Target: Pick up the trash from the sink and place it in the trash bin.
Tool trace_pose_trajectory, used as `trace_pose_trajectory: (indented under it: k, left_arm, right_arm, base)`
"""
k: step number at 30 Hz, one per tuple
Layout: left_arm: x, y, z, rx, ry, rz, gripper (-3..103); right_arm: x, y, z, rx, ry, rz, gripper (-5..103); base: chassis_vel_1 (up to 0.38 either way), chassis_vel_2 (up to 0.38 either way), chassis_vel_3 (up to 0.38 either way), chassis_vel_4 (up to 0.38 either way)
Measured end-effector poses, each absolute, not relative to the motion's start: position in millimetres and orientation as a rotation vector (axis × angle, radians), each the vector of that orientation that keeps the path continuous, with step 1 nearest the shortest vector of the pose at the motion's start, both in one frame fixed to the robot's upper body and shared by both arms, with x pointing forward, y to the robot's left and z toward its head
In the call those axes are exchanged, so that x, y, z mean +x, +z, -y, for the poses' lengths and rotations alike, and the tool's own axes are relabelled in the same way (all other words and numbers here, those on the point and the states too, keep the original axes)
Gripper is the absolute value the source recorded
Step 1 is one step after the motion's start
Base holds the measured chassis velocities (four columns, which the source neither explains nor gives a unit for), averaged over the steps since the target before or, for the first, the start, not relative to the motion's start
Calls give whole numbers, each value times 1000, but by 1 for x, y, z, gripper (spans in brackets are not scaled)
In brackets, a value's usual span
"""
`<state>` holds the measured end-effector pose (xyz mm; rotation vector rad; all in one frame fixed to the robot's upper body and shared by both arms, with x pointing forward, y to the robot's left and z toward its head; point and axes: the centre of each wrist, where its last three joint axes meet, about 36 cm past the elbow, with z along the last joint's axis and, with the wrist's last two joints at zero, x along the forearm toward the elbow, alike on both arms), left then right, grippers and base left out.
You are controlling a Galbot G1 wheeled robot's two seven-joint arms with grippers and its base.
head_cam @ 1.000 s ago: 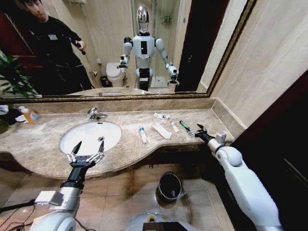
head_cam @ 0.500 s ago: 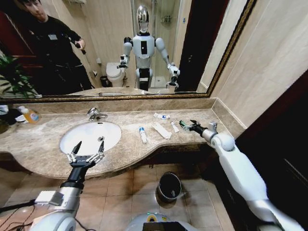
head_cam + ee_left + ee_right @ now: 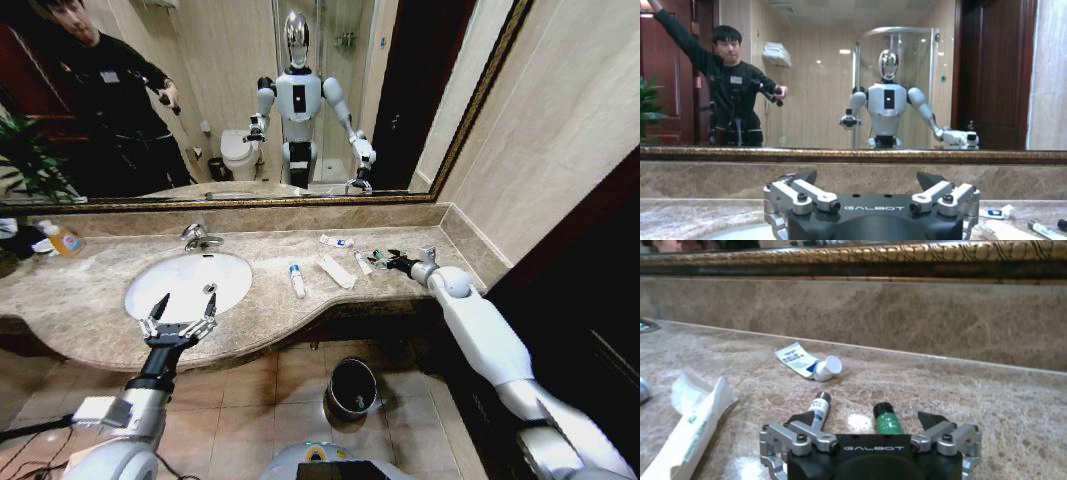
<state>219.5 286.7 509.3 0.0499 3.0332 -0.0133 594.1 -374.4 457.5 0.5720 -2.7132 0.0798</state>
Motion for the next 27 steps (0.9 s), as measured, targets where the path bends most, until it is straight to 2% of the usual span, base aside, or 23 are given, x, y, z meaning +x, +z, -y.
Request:
trace_pose_trajectory:
  k: [8,10,12,13,14,15,16,18,27]
  left_arm:
    - [219,509,-287,50,-13,-3033,100]
    - [219,509,-287,50,-13,-3033,100]
    - [219,509,-287,50,-13,-3033,100]
    - [219,509,-287,50,-13,-3033,100]
    - [219,509,-287,50,-13,-3033,100]
    - [219,509,-287,50,-13,-3033,100]
    - [219,509,-287,50,-13,-3033,100]
    - [219,509,-287,50,-13,-3033,100]
    - [219,509,-287,50,-13,-3033,100]
  right_arm:
    - [600,454,381,524,-8,2697,101]
    - [600,454,382,520,-13,2697,97]
    - [600,454,382,520,-14,2697,97]
    - [600,454,382,519,-13,2697,87]
    - [599,453,382,517,-13,2697,87]
    - [599,453,382,515,-12,2696,76]
    - [599,453,382,515,-12,2696,76]
    - [599,452,382,509,-13,2697,68]
    - [596,449,382,493,2,2692,66]
  base:
    - [0,0,0,0]
    - [0,0,0,0]
    - [0,0,0,0]
    - [0,0,0,0]
    - [0,0,0,0]
    - [0,0,0,0]
    - [0,0,0,0]
    - [0,0,0,0]
    - [0,0,0,0]
